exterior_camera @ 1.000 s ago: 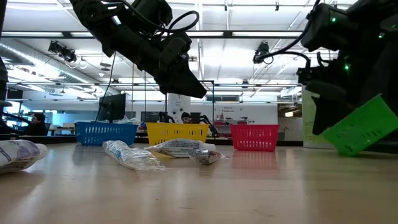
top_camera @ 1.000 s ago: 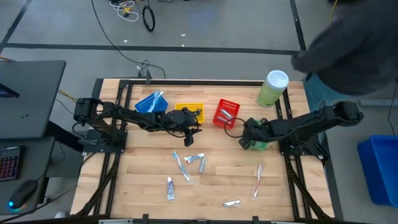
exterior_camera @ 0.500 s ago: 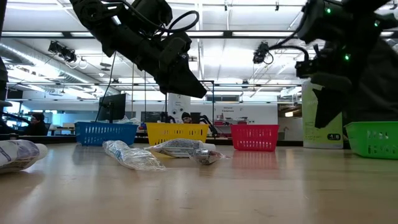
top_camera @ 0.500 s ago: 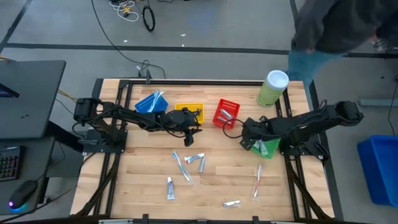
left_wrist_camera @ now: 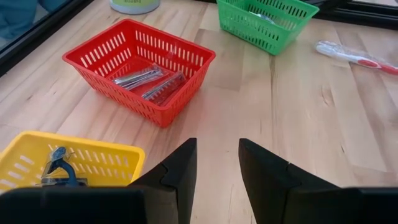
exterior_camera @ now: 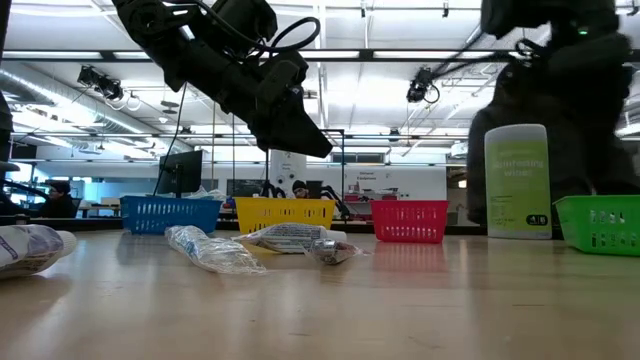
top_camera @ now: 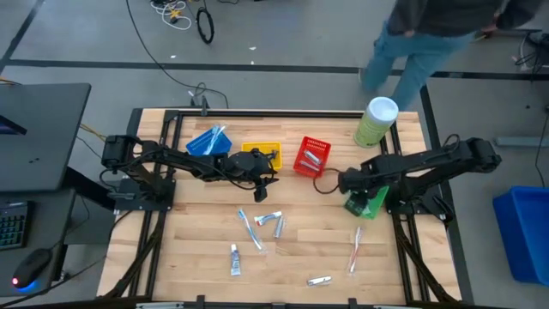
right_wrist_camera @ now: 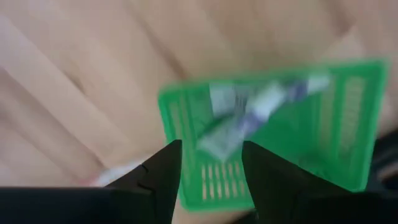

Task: Pick & Place Travel size toiletries
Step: Adjust the green bin

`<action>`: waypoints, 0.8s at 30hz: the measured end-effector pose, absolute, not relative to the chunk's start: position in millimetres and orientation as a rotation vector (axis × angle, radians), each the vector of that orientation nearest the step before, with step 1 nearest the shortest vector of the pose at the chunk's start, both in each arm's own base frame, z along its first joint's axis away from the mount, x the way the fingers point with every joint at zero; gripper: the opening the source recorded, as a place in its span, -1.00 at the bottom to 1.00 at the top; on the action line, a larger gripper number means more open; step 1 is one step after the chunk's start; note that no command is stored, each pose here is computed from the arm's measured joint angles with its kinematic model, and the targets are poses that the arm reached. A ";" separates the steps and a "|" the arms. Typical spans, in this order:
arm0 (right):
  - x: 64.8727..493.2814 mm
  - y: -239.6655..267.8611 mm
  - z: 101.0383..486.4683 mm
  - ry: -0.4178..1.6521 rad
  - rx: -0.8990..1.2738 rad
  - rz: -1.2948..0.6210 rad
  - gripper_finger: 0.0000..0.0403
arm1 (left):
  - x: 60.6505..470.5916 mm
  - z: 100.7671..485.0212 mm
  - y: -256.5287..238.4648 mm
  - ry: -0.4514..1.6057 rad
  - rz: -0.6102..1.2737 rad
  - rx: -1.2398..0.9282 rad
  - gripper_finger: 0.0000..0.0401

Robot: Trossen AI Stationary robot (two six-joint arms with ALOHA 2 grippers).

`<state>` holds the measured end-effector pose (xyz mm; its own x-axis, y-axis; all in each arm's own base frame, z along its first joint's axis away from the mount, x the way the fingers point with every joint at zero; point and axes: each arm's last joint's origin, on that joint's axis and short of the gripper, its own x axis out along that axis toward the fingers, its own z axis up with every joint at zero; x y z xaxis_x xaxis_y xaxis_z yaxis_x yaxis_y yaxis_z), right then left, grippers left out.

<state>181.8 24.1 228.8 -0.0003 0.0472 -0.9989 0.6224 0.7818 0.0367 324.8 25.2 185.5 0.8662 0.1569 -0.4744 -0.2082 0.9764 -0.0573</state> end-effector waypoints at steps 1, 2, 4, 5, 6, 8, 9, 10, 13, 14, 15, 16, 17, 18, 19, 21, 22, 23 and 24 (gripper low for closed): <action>178.0 26.4 225.2 1.560 0.557 -0.486 -0.14 | 324.8 185.5 25.2 0.487 0.192 -0.110 -0.37; 174.3 28.5 221.6 1.590 0.537 -0.489 -0.15 | 324.8 185.5 25.2 0.487 0.193 -0.115 -0.37; 165.8 31.0 214.1 1.654 0.498 -0.507 -0.15 | 324.8 185.5 25.2 0.486 0.195 -0.122 -0.37; 162.4 31.4 210.1 1.676 0.481 -0.517 -0.15 | 324.8 185.5 25.2 0.486 0.195 -0.122 -0.37; 159.9 31.3 205.7 1.687 0.464 -0.527 -0.15 | 324.8 185.5 25.2 0.486 0.195 -0.122 -0.37; 157.2 29.8 195.8 1.674 0.435 -0.557 -0.15 | 324.8 185.5 25.2 0.486 0.195 -0.124 -0.37; 156.3 29.3 190.8 1.667 0.430 -0.562 -0.14 | 324.8 185.5 25.2 0.486 0.196 -0.124 -0.37; 155.6 28.7 184.9 1.659 0.431 -0.556 -0.13 | 324.8 185.5 25.2 0.486 0.196 -0.125 -0.37; 153.0 27.0 170.2 1.647 0.425 -0.531 -0.07 | 324.8 185.6 25.1 0.485 0.195 -0.125 -0.37; 152.7 26.7 167.1 1.641 0.425 -0.524 -0.04 | 324.8 185.6 25.1 0.485 0.195 -0.125 -0.37; 152.9 26.3 164.8 1.632 0.427 -0.517 -0.02 | 324.8 185.6 25.1 0.485 0.195 -0.125 -0.37; 153.8 26.2 163.1 1.620 0.428 -0.507 0.00 | 324.8 185.6 25.1 0.485 0.195 -0.125 -0.37; 154.8 26.2 161.7 1.607 0.424 -0.494 0.03 | 324.8 185.6 25.1 0.485 0.195 -0.125 -0.37; 155.7 25.9 160.5 1.593 0.414 -0.486 0.05 | 324.9 185.6 25.1 0.485 0.195 -0.125 -0.37; 156.6 25.3 159.2 1.577 0.401 -0.481 0.07 | 324.8 185.6 25.1 0.485 0.195 -0.125 -0.37; 159.0 23.6 156.1 1.537 0.373 -0.470 0.10 | 324.9 185.6 25.1 0.485 0.196 -0.125 -0.37; 160.1 22.5 154.5 1.521 0.367 -0.462 0.11 | 324.9 185.6 25.1 0.485 0.195 -0.125 -0.37; 160.8 21.2 152.3 1.507 0.369 -0.457 0.12 | 324.9 185.6 25.1 0.485 0.195 -0.125 -0.37; 161.2 20.0 149.5 1.497 0.373 -0.455 0.13 | 324.9 185.6 25.1 0.485 0.195 -0.125 -0.37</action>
<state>161.2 20.0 149.5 0.0184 -0.0593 -0.9981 0.5066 0.8611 -0.0418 324.9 25.1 185.6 0.8666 0.1566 -0.4738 -0.2156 0.9738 -0.0726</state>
